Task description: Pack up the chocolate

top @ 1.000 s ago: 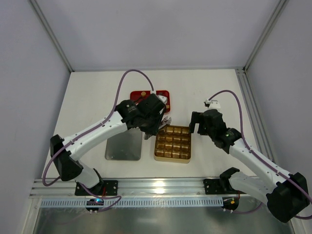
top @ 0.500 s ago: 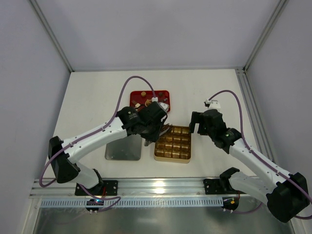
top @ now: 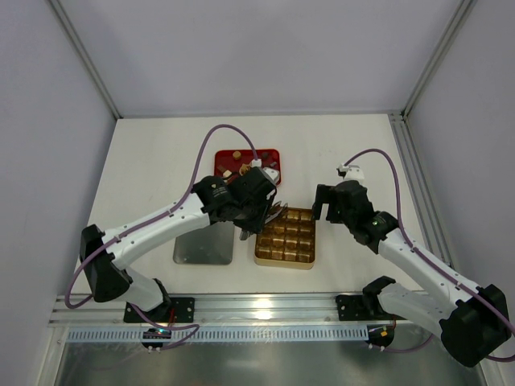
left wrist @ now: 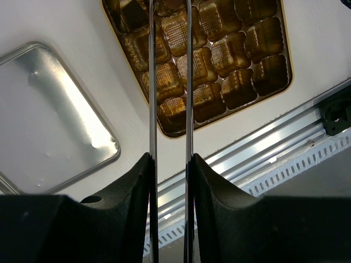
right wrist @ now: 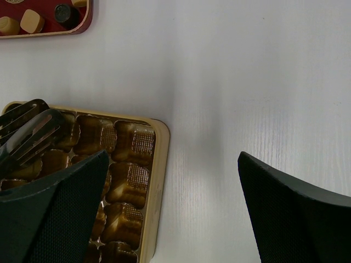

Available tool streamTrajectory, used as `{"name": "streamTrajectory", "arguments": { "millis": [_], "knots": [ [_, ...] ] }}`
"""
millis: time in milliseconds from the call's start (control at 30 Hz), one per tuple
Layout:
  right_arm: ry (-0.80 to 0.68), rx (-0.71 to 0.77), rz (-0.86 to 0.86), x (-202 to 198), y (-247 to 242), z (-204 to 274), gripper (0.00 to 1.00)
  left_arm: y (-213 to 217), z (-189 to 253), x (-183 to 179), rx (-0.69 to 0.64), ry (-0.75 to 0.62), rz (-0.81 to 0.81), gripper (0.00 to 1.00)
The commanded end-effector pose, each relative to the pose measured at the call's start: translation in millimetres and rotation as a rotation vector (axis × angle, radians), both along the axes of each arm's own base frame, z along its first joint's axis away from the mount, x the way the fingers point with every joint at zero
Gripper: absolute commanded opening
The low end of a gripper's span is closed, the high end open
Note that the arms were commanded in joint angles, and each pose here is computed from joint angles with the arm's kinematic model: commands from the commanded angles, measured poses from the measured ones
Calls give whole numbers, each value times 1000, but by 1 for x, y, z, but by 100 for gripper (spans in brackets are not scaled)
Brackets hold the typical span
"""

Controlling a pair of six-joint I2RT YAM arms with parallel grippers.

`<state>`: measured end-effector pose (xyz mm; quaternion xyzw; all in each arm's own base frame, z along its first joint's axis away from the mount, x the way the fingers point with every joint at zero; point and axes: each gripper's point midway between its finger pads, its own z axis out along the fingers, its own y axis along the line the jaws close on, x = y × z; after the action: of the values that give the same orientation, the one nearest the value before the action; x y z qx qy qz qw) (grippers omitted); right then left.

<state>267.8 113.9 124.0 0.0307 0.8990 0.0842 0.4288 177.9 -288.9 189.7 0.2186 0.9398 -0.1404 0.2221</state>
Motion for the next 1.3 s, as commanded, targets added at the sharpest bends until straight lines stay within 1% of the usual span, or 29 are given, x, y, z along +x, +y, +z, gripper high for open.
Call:
{"name": "streamTrajectory", "arguments": {
  "millis": [0, 367, 467, 500, 567, 633, 700, 767, 800, 967, 1067, 1267],
  "knots": [
    [-31, 8, -17, 2, -2, 6, 100, -8, 6, 5, -34, -30, 10, 34],
    [-32, 7, -17, 2, -3, 5, 100, -7, 12, 5, -39, -39, 10, 36],
    [-34, 9, -16, 2, -2, 6, 100, -4, 29, 11, -59, -85, 26, 35],
    [-33, 10, -14, 2, -2, 6, 100, -1, 43, 17, -70, -130, 45, 35],
    [-35, 9, -15, 2, -2, 7, 100, 3, 56, 24, -77, -170, 69, 36],
    [-37, 11, -10, 2, -1, 9, 100, 14, 68, 38, -67, -206, 111, 36],
    [-36, 12, -9, 3, -1, 8, 100, 28, 71, 56, -49, -213, 173, 36],
    [-37, 16, -5, 3, 0, 9, 100, 34, 70, 71, -27, -218, 195, 36],
    [-36, 16, -4, 3, 1, 9, 100, 44, 69, 85, -7, -224, 230, 36],
    [-37, 16, 12, 4, 3, 10, 100, 64, 51, 136, 127, -248, 289, 36],
    [-35, 11, 21, 4, 4, 10, 100, 71, 38, 159, 173, -235, 300, 36],
    [-33, 10, 31, 5, 6, 12, 100, 78, 14, 185, 217, -198, 308, 36]
  ]
}}
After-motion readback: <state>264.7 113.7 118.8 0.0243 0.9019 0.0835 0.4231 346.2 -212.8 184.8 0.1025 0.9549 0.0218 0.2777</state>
